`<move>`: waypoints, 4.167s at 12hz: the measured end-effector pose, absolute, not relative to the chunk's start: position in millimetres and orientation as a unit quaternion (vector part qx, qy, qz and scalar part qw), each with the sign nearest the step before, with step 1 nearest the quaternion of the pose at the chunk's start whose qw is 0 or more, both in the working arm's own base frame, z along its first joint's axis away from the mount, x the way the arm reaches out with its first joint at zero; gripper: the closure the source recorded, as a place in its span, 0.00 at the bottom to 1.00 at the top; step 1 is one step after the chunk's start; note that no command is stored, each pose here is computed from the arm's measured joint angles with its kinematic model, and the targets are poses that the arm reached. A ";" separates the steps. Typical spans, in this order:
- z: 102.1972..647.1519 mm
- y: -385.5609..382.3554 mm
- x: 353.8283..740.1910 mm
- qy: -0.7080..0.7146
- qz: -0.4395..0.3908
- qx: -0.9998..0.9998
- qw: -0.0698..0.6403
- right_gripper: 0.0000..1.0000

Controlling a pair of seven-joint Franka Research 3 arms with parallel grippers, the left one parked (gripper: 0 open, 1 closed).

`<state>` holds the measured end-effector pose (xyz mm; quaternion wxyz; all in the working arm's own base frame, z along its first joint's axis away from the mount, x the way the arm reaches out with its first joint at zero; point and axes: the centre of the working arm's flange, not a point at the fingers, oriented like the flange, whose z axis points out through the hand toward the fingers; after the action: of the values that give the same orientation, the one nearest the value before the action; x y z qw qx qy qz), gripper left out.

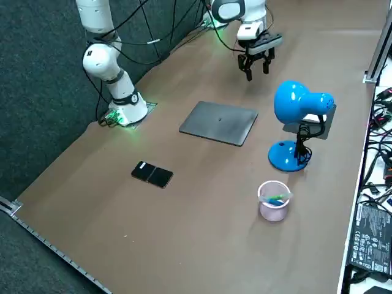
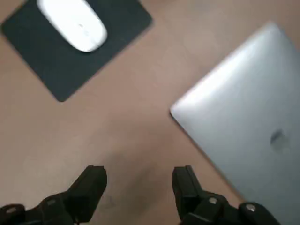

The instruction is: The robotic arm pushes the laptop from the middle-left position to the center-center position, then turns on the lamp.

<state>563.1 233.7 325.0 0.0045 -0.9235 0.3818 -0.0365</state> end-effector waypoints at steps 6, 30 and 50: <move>334.1 187.5 628.4 0.080 -0.072 -0.994 -0.018 0.49; 232.8 30.3 695.0 -0.237 -0.062 -0.965 -0.095 0.98; 227.4 31.5 703.6 -0.238 -0.074 -0.964 -0.096 0.98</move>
<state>703.6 31.5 227.4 -0.0960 -0.9636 -0.2385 -0.0736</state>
